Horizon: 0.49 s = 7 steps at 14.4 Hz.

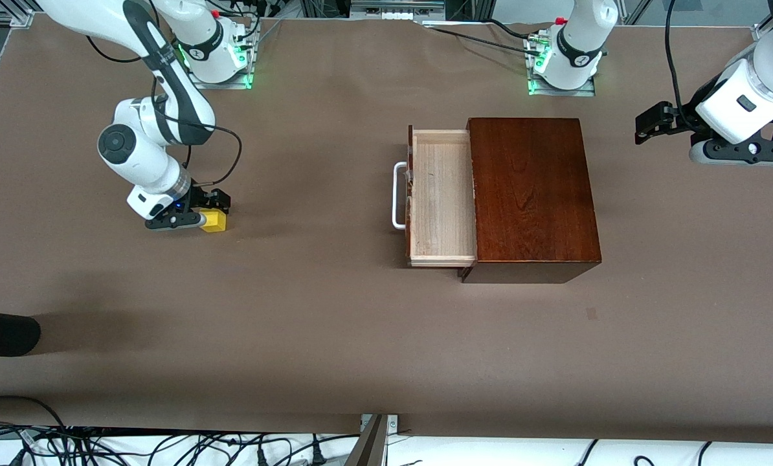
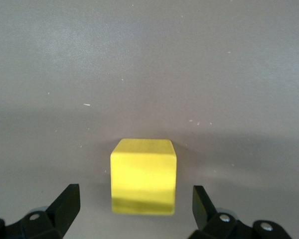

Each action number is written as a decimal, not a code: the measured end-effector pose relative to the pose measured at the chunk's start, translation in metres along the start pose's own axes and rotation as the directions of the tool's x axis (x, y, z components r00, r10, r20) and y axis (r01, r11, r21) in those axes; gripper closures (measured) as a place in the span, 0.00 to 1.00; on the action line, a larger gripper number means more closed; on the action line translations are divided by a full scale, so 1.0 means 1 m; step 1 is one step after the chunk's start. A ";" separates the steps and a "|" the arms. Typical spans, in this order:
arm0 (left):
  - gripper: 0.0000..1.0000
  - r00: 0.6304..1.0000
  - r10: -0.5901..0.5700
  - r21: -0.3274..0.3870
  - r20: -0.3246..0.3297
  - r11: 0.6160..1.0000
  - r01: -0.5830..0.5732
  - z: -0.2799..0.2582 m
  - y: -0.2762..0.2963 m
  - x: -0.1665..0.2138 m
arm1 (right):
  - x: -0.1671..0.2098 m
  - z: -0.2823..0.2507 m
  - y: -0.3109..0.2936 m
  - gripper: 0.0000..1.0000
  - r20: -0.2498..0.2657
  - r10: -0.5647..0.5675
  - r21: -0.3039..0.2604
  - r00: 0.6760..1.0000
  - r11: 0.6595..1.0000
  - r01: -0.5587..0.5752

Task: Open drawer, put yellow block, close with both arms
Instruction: 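Lower the right gripper onto the yellow cube and grasp it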

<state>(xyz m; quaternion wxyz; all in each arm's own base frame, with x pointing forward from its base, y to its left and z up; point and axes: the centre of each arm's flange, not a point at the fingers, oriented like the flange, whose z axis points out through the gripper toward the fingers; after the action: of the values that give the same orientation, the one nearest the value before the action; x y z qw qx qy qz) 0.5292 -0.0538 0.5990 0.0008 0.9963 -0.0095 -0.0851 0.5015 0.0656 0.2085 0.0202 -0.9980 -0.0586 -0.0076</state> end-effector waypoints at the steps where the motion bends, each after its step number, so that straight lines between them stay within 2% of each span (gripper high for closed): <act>1: 0.00 1.000 0.000 0.000 -0.002 1.000 0.000 0.000 0.000 0.000 | 0.000 0.005 0.000 0.00 -0.005 0.000 0.001 1.000 1.000 0.000; 6: 0.00 1.000 -0.002 -0.002 -0.023 1.000 0.002 -0.005 -0.001 0.004 | 0.000 0.020 0.000 0.00 -0.018 0.000 0.005 1.000 1.000 0.000; 7: 0.00 1.000 -0.004 -0.003 -0.029 1.000 0.004 -0.008 -0.002 0.007 | 0.000 0.020 0.000 0.07 -0.018 0.000 0.005 1.000 1.000 0.000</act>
<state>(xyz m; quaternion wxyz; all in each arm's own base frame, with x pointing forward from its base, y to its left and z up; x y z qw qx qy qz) 0.5373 -0.0522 0.6055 0.0024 0.9975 -0.0075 -0.0707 0.5019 0.0666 0.1884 0.0231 -0.9979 -0.0585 -0.0165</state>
